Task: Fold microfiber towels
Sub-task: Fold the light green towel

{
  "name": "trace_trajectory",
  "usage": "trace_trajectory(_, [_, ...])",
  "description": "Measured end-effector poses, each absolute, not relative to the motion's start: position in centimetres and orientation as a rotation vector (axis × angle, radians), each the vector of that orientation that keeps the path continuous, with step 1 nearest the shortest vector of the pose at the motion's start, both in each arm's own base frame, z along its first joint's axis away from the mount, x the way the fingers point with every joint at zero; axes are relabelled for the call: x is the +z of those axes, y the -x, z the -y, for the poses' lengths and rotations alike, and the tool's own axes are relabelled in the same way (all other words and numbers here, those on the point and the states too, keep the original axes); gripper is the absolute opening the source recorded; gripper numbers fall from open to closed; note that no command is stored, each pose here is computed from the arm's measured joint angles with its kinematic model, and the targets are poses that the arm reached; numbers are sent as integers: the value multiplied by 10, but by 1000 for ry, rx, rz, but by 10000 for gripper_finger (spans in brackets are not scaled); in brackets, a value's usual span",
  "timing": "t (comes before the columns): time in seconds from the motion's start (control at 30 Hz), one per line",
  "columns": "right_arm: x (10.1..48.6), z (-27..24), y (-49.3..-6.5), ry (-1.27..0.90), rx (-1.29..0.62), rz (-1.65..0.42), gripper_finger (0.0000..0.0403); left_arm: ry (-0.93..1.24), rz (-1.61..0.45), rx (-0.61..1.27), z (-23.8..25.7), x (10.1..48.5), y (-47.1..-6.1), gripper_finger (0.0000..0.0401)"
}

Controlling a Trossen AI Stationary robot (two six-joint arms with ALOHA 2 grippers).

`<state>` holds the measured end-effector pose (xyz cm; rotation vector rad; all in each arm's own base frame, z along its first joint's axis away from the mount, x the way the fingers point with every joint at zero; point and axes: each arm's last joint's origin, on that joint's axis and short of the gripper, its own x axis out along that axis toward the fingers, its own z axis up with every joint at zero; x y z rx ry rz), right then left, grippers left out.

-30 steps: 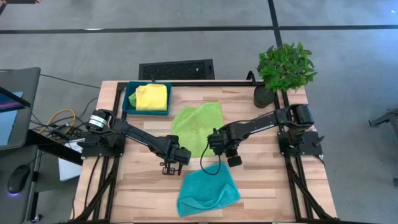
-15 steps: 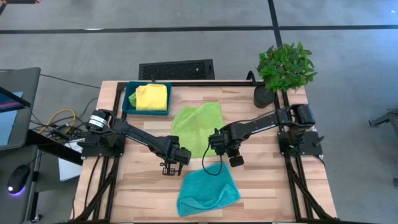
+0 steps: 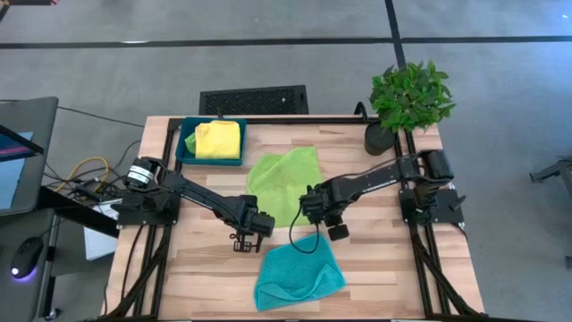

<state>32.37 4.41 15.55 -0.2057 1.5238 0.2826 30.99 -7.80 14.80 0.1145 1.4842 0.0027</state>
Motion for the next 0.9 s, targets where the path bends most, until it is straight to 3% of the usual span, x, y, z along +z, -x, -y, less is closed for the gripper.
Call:
trace_trajectory(0.2, [144,-44,-323,206,271,-1492,124,-110,-1485,-3,78,148,-310,0])
trace_trajectory(0.33, [143,-45,-322,302,123,-1493,110,-110,-1483,-2,78,148,-310,0])
trace_trajectory(0.6, [143,-52,-321,322,79,-1487,11,-126,-1454,138,75,149,-311,0])
trace_trajectory(0.9, [143,-55,-319,270,-11,-1504,6,-110,-1394,280,84,164,-312,0])
